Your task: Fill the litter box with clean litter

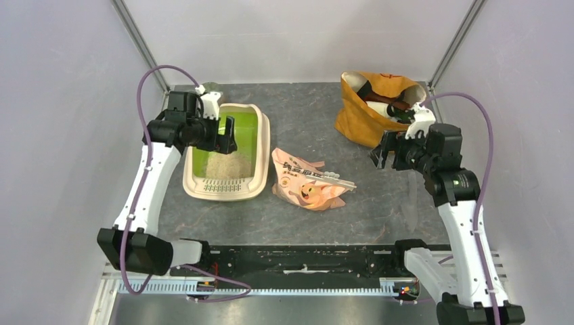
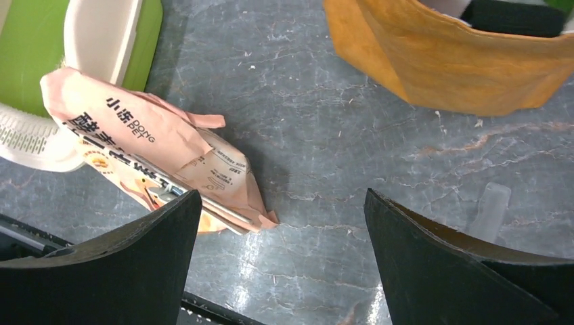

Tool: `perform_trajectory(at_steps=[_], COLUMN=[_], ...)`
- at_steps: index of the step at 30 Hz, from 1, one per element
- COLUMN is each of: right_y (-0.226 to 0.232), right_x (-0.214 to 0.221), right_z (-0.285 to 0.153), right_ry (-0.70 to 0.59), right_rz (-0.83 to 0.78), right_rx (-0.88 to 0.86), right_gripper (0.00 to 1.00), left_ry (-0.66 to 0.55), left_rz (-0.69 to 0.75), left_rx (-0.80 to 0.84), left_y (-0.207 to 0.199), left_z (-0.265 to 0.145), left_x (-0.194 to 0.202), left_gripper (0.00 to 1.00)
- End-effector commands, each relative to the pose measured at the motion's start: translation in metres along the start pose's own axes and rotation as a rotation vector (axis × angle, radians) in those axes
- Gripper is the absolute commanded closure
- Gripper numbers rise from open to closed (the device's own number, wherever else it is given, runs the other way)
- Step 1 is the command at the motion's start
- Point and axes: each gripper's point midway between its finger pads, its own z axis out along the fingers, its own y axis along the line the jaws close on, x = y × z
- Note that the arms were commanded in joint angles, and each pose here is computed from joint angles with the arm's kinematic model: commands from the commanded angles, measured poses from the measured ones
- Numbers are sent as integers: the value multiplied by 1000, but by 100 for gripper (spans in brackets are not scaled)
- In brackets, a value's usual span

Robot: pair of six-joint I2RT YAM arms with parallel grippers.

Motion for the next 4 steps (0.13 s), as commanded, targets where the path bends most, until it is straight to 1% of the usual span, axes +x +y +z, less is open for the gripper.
perform_trajectory(at_steps=[1,4], right_y=[4,4], right_x=[-19,-23], right_z=[-16,-19], right_ry=[-104,-115], right_rz=[11,4], right_rx=[5,11], right_gripper=[3,3], left_ry=[-130,-152], left_rz=[-53,-43], left_rx=[-84,-96], left_y=[9,10], left_z=[-15,-21], left_x=[-25,-31], left_gripper=[3,3])
